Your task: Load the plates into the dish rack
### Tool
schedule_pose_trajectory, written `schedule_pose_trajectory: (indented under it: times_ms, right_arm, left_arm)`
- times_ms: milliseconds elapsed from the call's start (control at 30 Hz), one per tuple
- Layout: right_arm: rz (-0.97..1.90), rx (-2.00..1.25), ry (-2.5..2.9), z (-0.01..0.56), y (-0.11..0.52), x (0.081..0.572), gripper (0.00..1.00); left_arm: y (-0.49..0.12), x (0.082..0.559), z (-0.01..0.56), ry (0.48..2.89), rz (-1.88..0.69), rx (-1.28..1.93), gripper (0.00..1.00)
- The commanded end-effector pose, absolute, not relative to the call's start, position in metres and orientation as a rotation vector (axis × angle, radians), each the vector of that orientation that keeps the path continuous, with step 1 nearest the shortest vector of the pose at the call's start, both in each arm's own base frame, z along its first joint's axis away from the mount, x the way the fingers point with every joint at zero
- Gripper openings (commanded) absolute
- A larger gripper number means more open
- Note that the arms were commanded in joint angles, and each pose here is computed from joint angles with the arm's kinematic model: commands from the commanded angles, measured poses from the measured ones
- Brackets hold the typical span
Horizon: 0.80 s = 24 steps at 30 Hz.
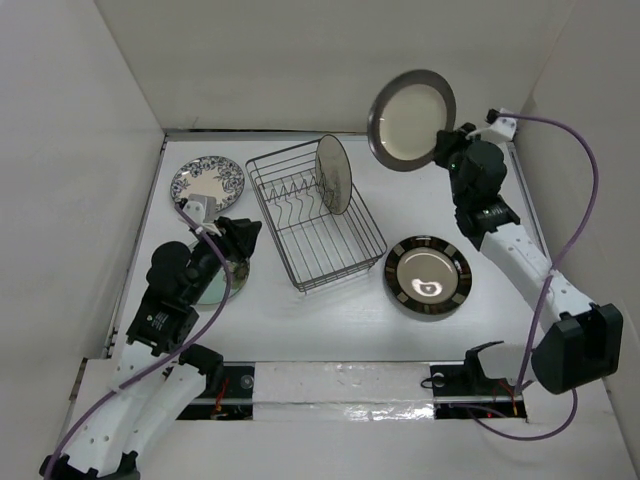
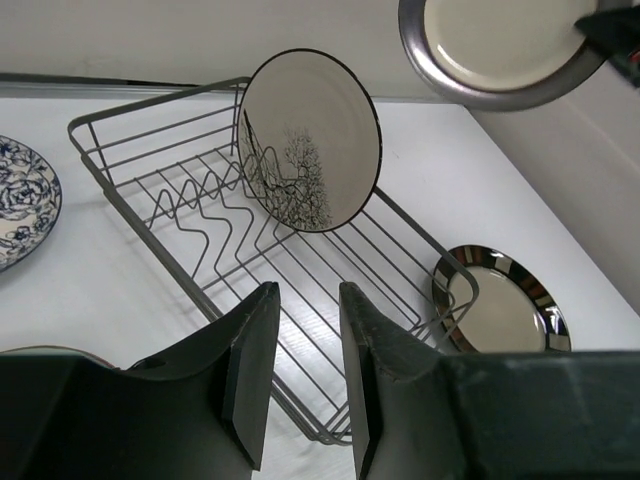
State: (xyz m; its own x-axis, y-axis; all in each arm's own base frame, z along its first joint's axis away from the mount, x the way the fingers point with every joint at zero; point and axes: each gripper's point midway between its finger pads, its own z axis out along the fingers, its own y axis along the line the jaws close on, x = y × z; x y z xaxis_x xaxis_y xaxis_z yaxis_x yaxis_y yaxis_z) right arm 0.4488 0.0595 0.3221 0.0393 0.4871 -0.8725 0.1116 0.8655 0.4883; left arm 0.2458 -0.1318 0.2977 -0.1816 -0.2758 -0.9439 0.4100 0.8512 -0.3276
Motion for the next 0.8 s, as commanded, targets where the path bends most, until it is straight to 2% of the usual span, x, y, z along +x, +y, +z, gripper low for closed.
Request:
schedule_pose_trajectory:
  times_ms: [0,33,100,167,233,333,400,433,500,767]
  right_arm:
    - [0.247,0.414,1.191,0.458,0.07,0.418,0.0]
    - [0.268,0.379,1.196,0.465,0.093,0.413,0.0]
    - [0.247,0.309,1.23,0.467,0.116,0.416,0.0]
    - [0.293,0.23,1.229,0.483,0.151,0.41,0.0]
    - [0.256,0.179,1.263,0.488,0.173,0.419,0.0]
    - [0.172,0.076,1.351,0.465,0.211,0.434,0.0]
    - [0.151,0.029,1.378,0.468,0.231,0.437,0.0]
    - [0.111,0.012,1.418,0.45,0.243,0.447,0.0]
    - [0.071,-0.004,1.428,0.451,0.253,0.45,0.0]
    - [-0.115,-0.056,1.506,0.408,0.279,0.469,0.0]
  left_arm:
    - [-0.129,0.241,0.325,1.551,-0.628,0.102,0.27]
    - [-0.127,0.242,0.326,1.547,-0.62,0.092,0.25]
    - [-0.127,0.243,0.325,1.552,-0.62,0.091,0.09]
    - [-0.129,0.242,0.324,1.554,-0.63,0.102,0.0]
    - [-0.126,0.24,0.328,1.54,-0.623,0.089,0.0]
    - [-0.121,0.242,0.328,1.537,-0.605,0.06,0.0]
    - [-0.121,0.24,0.328,1.538,-0.608,0.059,0.11]
    - [-0.12,0.24,0.329,1.535,-0.608,0.058,0.14]
    - [-0.117,0.24,0.332,1.524,-0.597,0.044,0.19]
    - [-0.116,0.241,0.331,1.53,-0.591,0.037,0.23]
